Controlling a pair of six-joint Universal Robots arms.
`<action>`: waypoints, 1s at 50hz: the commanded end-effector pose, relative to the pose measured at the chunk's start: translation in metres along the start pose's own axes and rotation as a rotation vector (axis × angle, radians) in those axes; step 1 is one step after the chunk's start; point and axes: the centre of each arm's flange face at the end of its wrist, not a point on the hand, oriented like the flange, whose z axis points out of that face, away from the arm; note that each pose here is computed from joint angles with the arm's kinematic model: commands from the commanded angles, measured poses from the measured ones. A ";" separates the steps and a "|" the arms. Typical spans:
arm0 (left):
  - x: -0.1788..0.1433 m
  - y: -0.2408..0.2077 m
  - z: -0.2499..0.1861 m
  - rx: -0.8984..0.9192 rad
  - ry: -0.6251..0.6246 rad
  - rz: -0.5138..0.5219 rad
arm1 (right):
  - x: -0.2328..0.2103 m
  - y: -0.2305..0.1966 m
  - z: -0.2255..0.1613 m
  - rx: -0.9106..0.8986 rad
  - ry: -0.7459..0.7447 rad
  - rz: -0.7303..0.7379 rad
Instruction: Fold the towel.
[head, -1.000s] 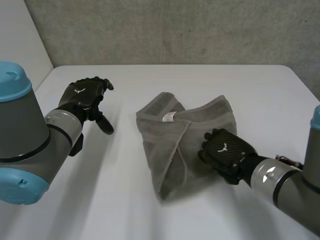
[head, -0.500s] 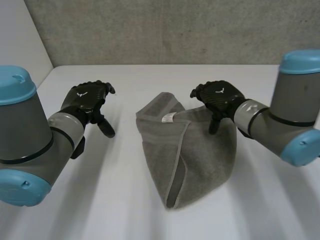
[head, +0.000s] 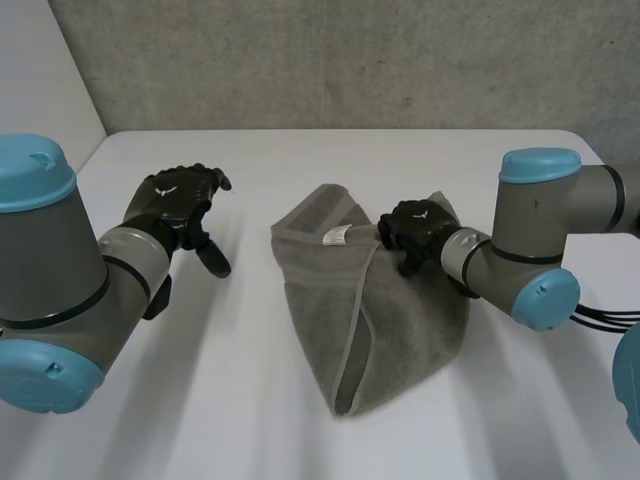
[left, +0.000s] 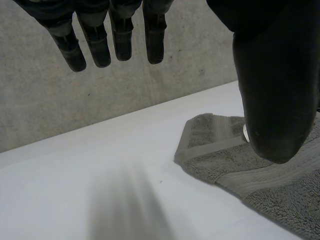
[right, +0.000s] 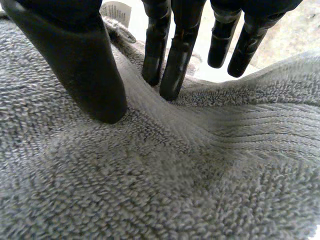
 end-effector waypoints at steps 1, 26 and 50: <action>0.000 0.000 0.000 0.001 0.000 -0.001 | -0.002 0.003 -0.001 -0.014 -0.012 0.003; 0.003 0.000 -0.002 -0.002 0.007 0.003 | 0.073 -0.034 -0.107 0.168 0.258 -0.019; 0.024 0.014 -0.003 -0.035 0.069 0.024 | 0.081 0.007 -0.189 -0.030 0.047 -0.109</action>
